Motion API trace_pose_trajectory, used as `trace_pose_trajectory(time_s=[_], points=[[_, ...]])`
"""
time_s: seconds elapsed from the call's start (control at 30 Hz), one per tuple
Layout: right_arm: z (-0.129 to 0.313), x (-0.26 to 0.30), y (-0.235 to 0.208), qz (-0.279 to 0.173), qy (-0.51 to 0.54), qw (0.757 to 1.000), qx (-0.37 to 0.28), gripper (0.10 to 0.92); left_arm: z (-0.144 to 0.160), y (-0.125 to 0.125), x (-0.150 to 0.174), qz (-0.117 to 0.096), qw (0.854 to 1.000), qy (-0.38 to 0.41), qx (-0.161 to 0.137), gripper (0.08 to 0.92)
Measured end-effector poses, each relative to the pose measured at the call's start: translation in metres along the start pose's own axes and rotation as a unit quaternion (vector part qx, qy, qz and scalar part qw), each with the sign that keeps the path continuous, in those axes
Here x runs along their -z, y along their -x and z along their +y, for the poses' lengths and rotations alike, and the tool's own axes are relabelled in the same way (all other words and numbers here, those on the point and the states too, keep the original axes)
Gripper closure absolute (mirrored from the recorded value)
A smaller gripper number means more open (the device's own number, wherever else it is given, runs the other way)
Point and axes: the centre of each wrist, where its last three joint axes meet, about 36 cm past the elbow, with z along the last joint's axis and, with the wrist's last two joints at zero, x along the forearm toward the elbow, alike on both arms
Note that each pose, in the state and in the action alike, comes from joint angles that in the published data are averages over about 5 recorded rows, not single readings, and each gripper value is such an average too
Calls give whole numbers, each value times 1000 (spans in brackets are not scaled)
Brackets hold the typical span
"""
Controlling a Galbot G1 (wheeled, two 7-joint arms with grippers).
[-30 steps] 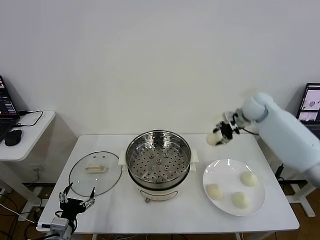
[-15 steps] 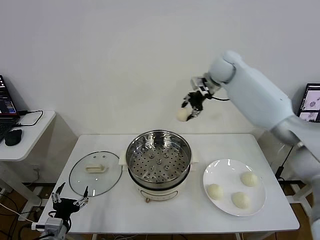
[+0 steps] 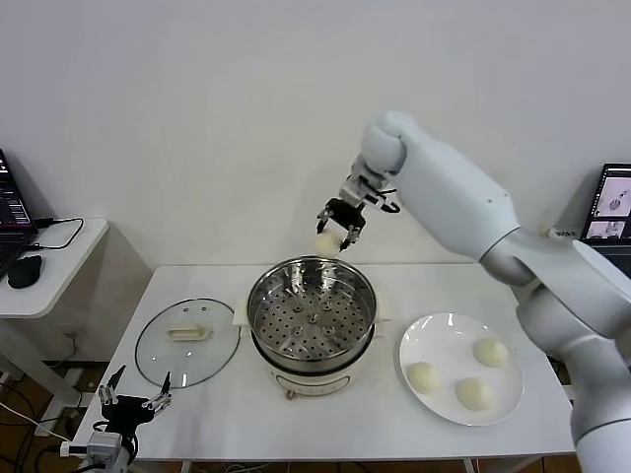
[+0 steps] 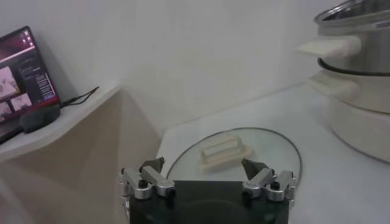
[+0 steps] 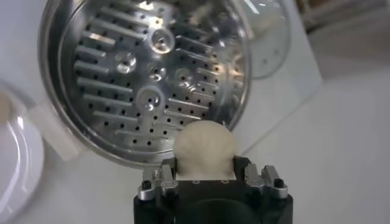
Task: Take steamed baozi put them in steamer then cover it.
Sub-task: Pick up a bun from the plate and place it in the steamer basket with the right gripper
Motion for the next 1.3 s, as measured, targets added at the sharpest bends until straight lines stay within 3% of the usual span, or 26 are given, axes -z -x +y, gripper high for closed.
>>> trace_pose_trajectory(time_s=[0.53, 1.3], points=[[-21, 34, 45, 13, -109, 994, 27, 454, -1, -7, -1, 6, 1000, -8, -6, 177], [-22, 42, 113, -6, -105, 994, 32, 454, -2, -8, -4, 12, 1000, -9, -7, 177]])
